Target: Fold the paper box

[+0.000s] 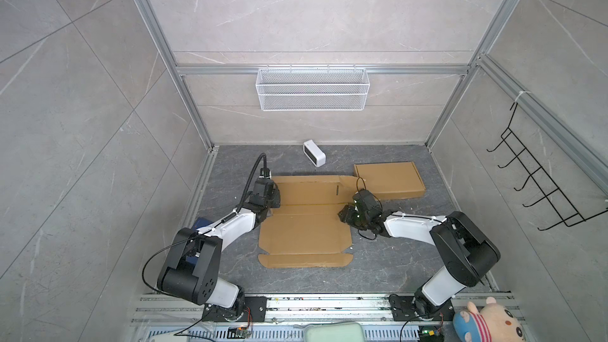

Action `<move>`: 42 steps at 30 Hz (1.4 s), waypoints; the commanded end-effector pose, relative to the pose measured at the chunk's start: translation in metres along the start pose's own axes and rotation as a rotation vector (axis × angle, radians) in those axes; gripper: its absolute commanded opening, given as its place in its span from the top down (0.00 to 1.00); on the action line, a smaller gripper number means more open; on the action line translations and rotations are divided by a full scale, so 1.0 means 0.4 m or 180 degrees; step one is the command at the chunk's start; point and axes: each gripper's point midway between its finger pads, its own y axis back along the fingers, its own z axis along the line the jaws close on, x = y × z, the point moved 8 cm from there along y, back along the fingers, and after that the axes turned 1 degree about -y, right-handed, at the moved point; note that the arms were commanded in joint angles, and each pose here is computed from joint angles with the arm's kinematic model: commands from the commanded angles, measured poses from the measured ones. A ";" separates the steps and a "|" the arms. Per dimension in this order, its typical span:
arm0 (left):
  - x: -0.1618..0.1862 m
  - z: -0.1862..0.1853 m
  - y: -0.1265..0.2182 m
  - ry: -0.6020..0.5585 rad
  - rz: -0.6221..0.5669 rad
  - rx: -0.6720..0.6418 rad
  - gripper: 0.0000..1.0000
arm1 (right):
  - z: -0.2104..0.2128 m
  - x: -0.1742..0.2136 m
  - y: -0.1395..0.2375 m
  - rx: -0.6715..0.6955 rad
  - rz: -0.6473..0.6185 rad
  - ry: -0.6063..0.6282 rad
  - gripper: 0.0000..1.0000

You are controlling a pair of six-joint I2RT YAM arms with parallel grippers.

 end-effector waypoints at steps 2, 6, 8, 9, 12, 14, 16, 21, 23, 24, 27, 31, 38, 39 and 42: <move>0.026 0.000 -0.003 0.0043 0.0142 0.0042 1.00 | 0.024 -0.018 -0.030 -0.0076 -0.0012 -0.0043 0.42; 0.028 -0.002 -0.006 0.0059 0.0148 0.0060 1.00 | 0.035 -0.035 -0.034 -0.0014 -0.0144 0.0099 0.46; 0.029 -0.002 -0.007 0.0057 0.0152 0.0060 1.00 | 0.046 -0.041 -0.029 0.0038 -0.0214 0.0242 0.48; 0.027 -0.003 -0.007 0.0061 0.0147 0.0068 1.00 | 0.055 -0.042 -0.025 0.0044 -0.0242 0.0325 0.49; 0.026 -0.002 -0.008 0.0054 0.0146 0.0066 1.00 | 0.079 -0.037 -0.020 0.0074 -0.0270 0.0525 0.51; 0.026 -0.003 -0.009 0.0053 0.0141 0.0069 1.00 | 0.094 -0.027 -0.020 0.0095 -0.0263 0.0646 0.52; 0.027 -0.004 -0.011 0.0059 0.0147 0.0072 1.00 | 0.105 -0.018 -0.020 0.0192 -0.0256 0.0776 0.53; 0.025 -0.005 -0.009 0.0060 0.0142 0.0084 1.00 | 0.125 -0.003 -0.032 0.0543 -0.0206 0.1150 0.53; 0.023 -0.005 -0.008 0.0052 0.0138 0.0081 1.00 | 0.130 0.003 -0.037 0.0611 -0.0203 0.1275 0.52; 0.024 -0.005 -0.008 0.0050 0.0139 0.0085 1.00 | 0.133 0.006 -0.039 0.0626 -0.0211 0.1337 0.52; 0.022 -0.004 -0.007 0.0050 0.0133 0.0077 1.00 | 0.140 0.013 -0.042 0.0681 -0.0233 0.1484 0.53; 0.022 -0.005 -0.009 0.0062 0.0138 0.0078 1.00 | 0.137 0.023 -0.043 0.0718 -0.0249 0.1540 0.58; 0.022 0.000 -0.005 0.0007 0.0131 0.0028 1.00 | 0.146 0.014 0.011 0.0268 -0.0277 0.1503 0.50; 0.021 0.000 -0.004 0.0004 0.0125 0.0027 1.00 | 0.145 0.006 0.029 0.0147 -0.0252 0.1499 0.48; 0.018 -0.002 -0.006 -0.0010 0.0126 0.0037 1.00 | 0.118 -0.012 0.077 -0.0053 -0.0043 0.1498 0.44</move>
